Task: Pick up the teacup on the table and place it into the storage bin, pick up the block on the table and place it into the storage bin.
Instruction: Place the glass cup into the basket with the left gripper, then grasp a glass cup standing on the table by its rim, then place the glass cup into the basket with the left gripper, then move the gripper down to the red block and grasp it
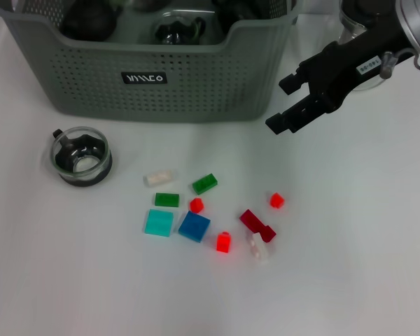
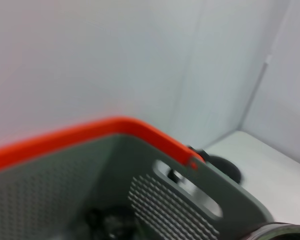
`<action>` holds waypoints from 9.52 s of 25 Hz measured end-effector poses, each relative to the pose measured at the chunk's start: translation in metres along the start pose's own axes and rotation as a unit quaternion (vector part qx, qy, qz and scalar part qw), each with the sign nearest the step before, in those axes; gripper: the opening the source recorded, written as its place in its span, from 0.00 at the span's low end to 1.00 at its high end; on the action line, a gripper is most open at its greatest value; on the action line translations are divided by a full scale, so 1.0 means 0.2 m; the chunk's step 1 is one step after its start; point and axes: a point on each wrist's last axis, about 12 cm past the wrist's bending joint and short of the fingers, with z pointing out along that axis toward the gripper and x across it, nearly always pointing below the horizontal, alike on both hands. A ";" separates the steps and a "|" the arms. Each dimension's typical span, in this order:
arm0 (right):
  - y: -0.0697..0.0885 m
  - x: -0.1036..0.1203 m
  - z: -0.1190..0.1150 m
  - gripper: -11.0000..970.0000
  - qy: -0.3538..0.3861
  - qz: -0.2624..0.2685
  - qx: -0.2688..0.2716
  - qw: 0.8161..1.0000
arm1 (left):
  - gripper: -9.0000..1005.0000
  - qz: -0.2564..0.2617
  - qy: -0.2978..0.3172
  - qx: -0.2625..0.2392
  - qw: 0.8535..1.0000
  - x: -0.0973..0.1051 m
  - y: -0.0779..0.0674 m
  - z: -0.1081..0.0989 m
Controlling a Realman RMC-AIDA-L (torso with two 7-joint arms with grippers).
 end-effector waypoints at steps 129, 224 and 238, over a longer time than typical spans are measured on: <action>-0.01 0.15 0.13 0.95 -0.014 0.061 -0.006 0.998 | 0.44 0.184 0.334 -0.005 0.925 0.77 -0.06 0.32; -0.04 0.21 0.06 0.95 0.001 0.071 -0.002 0.997 | 0.21 0.041 0.192 -0.182 0.964 0.01 0.07 0.67; -0.04 0.21 0.04 0.95 0.005 0.063 0.000 0.998 | 0.81 0.036 -0.036 -0.058 0.997 -0.13 -0.09 0.18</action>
